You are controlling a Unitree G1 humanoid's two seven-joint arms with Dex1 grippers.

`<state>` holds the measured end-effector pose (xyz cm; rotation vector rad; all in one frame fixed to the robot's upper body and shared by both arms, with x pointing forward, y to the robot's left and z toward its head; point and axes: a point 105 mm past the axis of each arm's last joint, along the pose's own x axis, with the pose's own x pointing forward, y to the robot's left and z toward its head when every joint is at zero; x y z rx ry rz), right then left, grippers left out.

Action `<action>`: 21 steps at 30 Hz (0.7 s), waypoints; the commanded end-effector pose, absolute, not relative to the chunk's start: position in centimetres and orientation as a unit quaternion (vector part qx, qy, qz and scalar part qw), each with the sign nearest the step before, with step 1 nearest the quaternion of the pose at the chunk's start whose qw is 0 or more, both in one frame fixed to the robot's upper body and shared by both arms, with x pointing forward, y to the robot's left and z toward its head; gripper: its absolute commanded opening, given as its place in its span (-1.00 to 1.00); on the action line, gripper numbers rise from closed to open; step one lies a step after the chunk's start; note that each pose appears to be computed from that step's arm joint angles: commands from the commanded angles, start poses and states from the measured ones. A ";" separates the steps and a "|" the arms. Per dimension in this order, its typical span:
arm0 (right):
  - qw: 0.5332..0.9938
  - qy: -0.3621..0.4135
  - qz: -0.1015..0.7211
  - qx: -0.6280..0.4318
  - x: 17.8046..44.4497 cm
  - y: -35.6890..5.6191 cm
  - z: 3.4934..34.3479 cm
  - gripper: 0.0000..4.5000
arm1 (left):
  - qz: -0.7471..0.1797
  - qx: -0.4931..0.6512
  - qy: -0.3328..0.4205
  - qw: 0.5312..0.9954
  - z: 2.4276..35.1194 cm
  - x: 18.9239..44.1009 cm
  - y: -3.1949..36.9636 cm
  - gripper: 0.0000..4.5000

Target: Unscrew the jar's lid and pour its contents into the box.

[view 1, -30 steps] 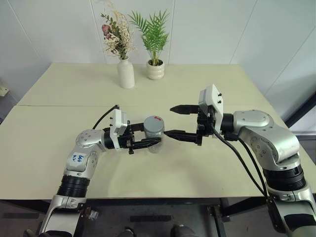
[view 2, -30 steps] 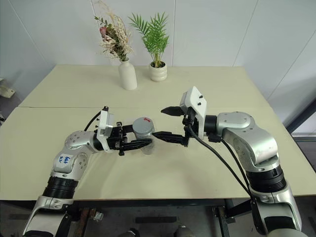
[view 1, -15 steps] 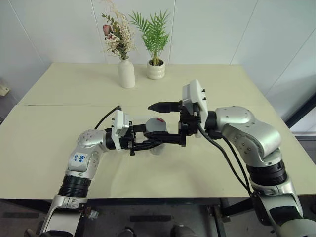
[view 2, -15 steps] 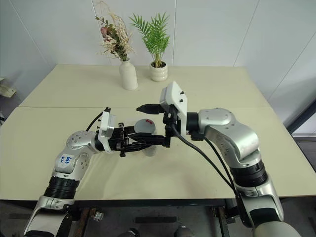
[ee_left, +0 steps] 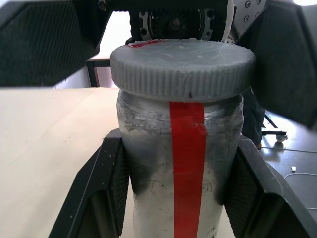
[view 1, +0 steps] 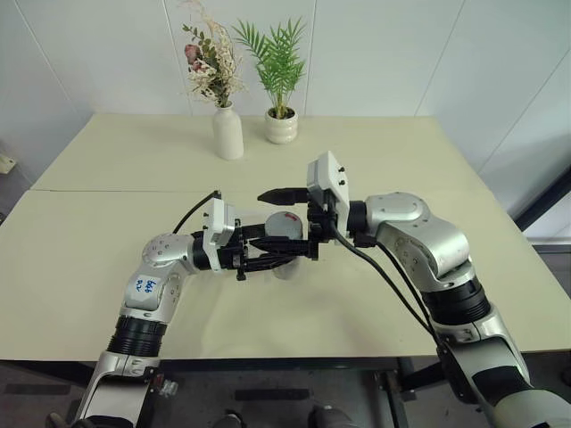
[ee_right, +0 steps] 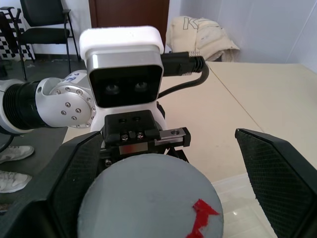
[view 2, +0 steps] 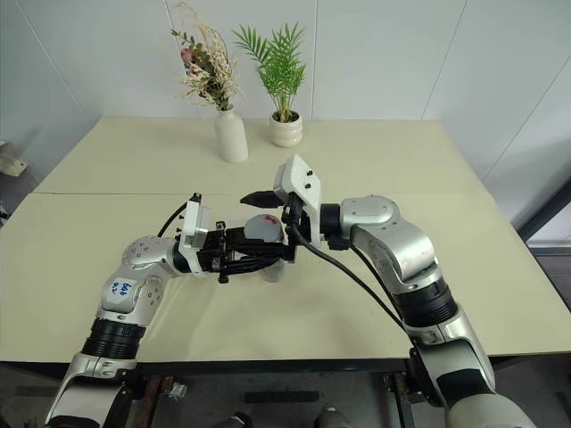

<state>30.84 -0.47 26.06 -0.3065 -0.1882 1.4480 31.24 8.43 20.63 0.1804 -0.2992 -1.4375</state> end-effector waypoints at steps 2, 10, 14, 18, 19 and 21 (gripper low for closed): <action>0.726 -0.121 0.660 -0.154 30.5 -0.4 27.8 1.00 | -0.659 0.089 -0.159 0.730 21.7 30.9 8.1 -0.05; 0.739 -0.122 0.643 -0.162 30.9 -1.9 28.3 1.00 | -0.657 0.088 -0.154 0.733 21.4 30.9 8.4 -0.05; 0.749 -0.116 0.631 -0.167 31.1 -3.0 28.3 1.00 | -0.652 0.087 -0.152 0.737 21.3 31.0 8.6 -0.05; 0.758 -0.110 0.620 -0.170 31.1 -3.8 28.2 1.00 | -0.650 0.086 -0.152 0.740 21.3 31.1 8.6 -0.05; 0.759 -0.109 0.619 -0.171 31.1 -4.0 28.2 1.00 | -0.650 0.086 -0.152 0.740 21.3 31.1 8.6 -0.05; 0.764 -0.106 0.613 -0.172 31.0 -4.5 28.2 1.00 | -0.649 0.086 -0.152 0.740 21.3 31.1 8.7 -0.05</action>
